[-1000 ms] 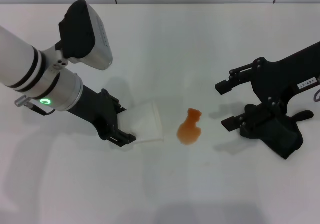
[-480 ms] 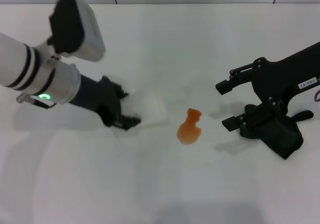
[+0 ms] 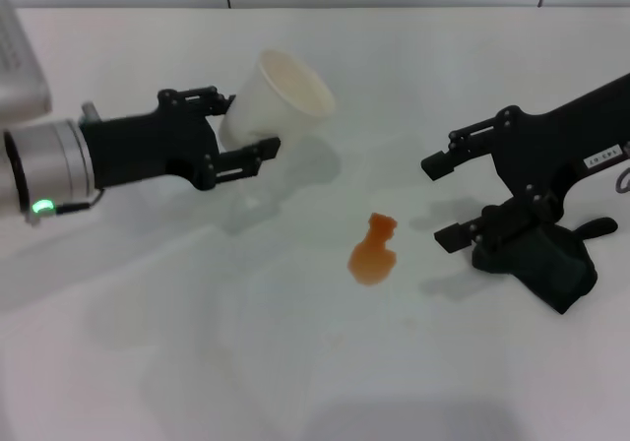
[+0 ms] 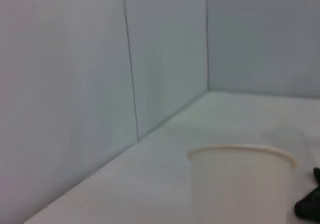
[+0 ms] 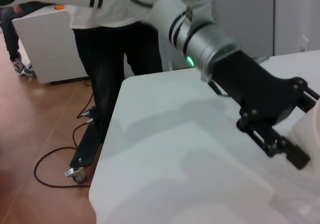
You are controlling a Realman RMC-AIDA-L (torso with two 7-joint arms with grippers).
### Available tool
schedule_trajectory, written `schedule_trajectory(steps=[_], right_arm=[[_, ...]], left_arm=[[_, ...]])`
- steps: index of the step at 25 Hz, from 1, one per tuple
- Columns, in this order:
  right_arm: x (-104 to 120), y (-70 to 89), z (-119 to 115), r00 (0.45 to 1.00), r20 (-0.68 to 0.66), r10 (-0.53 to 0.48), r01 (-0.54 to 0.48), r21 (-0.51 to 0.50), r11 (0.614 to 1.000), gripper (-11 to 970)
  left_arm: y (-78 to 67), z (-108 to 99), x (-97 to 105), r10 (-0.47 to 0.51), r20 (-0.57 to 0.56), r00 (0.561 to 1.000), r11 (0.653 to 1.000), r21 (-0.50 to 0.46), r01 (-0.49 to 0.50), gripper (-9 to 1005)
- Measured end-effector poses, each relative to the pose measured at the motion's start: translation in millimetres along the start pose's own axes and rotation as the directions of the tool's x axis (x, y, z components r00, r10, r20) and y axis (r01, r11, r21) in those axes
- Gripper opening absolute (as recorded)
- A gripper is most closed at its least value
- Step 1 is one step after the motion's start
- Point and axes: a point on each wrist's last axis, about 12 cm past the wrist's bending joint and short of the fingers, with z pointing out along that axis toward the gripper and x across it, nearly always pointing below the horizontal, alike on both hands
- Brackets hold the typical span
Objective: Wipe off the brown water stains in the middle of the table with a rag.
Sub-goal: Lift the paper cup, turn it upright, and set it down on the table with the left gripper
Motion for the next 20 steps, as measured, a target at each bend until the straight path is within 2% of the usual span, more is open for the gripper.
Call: schedule_trajectory(steps=[5, 11, 16, 20], right_arm=[[-4, -0.8, 3, 1.0, -0.003, -0.011, 0.011, -0.008, 1.0, 856], [-7, -1.7, 4, 1.0, -0.006, -0.022, 0.022, -0.015, 1.0, 857], [-5, -1.1, 4, 1.0, -0.006, -0.024, 0.024, -0.014, 1.0, 857], [-5, -0.8, 4, 1.0, -0.005, -0.024, 0.024, -0.014, 1.0, 857]], left_arm=[[-15.7, 7, 29, -0.016, 0.059, 0.998, 1.0, -0.018, 0.017, 642], [-30.0, 14, 53, -0.093, 0.031, 0.995, 0.995, -0.038, 0.094, 639], [-35.2, 16, 68, -0.129, -0.003, 0.992, 0.988, -0.087, 0.128, 635], [-33.4, 16, 73, -0.135, -0.027, 0.991, 0.984, -0.122, 0.13, 631]])
